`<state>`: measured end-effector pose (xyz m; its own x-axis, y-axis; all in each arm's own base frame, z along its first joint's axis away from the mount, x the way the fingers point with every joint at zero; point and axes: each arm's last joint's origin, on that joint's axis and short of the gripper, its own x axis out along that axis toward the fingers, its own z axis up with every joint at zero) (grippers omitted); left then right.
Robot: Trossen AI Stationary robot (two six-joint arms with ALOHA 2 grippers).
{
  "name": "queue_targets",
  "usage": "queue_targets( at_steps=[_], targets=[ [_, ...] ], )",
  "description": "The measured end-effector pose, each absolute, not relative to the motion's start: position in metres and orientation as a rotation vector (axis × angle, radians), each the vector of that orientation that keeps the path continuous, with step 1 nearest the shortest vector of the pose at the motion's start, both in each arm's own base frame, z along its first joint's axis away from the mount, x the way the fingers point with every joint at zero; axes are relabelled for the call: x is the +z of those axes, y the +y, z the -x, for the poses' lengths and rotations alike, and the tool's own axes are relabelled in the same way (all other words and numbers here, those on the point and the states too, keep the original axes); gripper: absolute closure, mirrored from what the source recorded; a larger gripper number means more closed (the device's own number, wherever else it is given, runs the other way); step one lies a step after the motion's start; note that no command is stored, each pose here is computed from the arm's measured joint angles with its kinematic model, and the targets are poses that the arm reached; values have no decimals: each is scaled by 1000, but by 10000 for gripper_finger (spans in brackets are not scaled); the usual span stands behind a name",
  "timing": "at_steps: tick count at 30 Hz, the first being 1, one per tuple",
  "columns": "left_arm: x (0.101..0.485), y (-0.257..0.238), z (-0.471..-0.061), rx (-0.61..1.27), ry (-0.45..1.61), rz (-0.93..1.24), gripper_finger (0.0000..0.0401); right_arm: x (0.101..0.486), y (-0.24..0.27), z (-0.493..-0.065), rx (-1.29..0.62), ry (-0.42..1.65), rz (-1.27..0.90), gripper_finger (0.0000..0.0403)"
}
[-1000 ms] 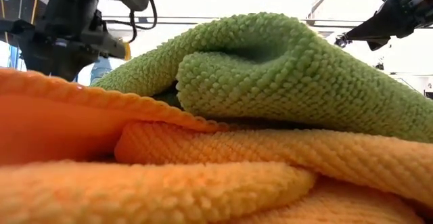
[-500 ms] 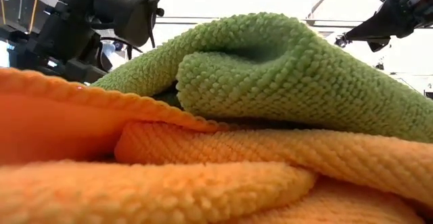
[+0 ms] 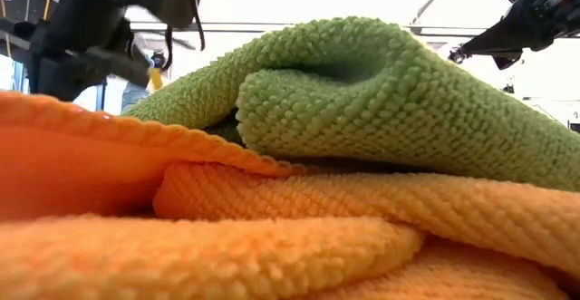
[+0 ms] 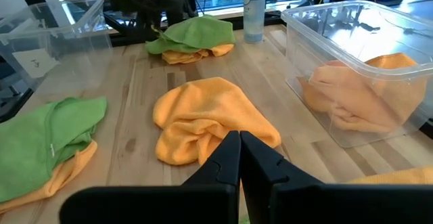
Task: Sort microfiber towel by color & place in baskets
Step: Put the green towel into the bottom transparent bin
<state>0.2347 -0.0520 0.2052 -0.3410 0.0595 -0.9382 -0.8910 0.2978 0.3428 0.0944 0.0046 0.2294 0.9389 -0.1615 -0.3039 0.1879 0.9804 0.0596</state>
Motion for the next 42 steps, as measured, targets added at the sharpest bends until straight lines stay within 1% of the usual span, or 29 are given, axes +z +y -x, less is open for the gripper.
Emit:
queue_targets(
  at_steps=[6,13,16,19,24,29,32,36,42],
  targets=[
    [254,-53,-221,1165,1335,751,400,229,2,-94,-260,297,-77,403],
    [324,-59,-185,1067,954,683,400,229,1,-94,-332,264,-248,403],
    [349,-62,-170,1001,768,655,401,229,1,-94,-338,267,-262,403],
    [369,-62,-157,932,638,617,401,228,2,-99,-341,283,-263,403],
    [394,-60,-146,845,543,555,401,228,5,-119,-337,278,-297,403],
    [418,-67,-146,743,519,496,401,225,10,-143,-301,278,-269,403],
    [432,-73,-146,678,510,480,401,226,14,-155,-294,242,-281,403],
    [455,-79,-142,600,469,481,401,227,20,-166,-268,233,-276,403],
    [491,-84,-133,522,345,422,401,234,27,-177,-250,248,-261,403]
  ],
)
